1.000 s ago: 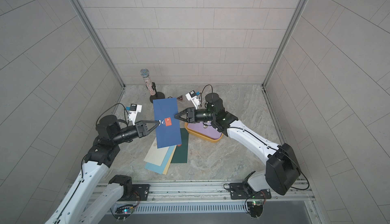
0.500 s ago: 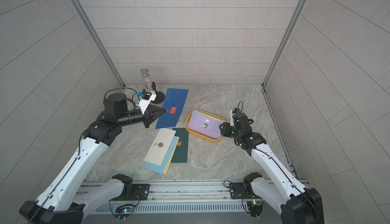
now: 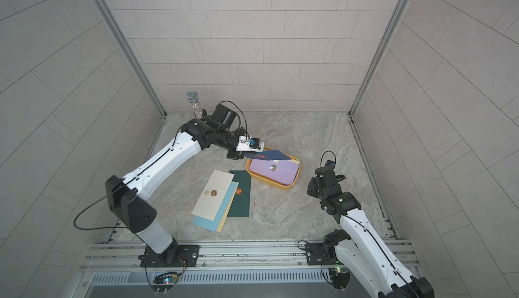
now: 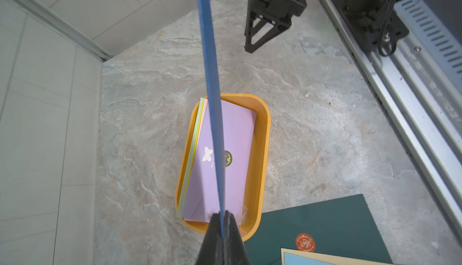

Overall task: Put the sealed envelopes into the storage box
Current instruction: Place the envelope in the storage box.

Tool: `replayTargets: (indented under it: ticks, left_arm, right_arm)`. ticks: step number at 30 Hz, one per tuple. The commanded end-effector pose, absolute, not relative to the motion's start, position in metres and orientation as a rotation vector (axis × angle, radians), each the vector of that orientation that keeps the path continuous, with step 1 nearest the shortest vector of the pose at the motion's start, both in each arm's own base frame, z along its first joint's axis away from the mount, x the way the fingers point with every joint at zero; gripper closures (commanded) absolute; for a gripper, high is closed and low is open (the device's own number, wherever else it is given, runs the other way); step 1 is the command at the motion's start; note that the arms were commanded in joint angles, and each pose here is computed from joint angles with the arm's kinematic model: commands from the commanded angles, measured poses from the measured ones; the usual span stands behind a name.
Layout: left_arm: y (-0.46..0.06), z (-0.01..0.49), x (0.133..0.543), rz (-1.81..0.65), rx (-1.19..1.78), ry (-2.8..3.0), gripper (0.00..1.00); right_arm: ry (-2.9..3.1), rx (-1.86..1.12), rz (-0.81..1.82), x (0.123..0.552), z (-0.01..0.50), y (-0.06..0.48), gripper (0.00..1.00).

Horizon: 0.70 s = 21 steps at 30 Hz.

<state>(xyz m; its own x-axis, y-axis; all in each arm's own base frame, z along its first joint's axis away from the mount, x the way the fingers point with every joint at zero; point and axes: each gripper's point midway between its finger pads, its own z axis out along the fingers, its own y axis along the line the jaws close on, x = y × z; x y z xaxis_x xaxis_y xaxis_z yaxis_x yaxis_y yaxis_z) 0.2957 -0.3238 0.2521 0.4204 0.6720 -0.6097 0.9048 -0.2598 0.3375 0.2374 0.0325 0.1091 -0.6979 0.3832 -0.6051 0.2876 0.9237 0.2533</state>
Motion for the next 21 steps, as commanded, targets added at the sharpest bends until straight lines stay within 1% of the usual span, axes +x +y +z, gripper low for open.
replayTargets:
  ticks: [1, 9, 21]
  left_arm:
    - [-0.32, 0.227, 0.286, -0.399, 2.232, 1.285, 1.0]
    - [-0.33, 0.186, 0.298, -0.317, 2.432, 1.352, 1.0]
    - [-0.357, 0.16, 0.304, -0.245, 2.499, 1.331, 1.0]
  right_arm:
    - [2.422, 0.515, 0.122, 0.226, 0.1, 0.022, 0.56]
    - [2.422, 0.534, 0.126, 0.224, 0.099, 0.02, 0.56]
    - [2.445, 0.53, 0.135, 0.224, 0.095, 0.022, 0.56]
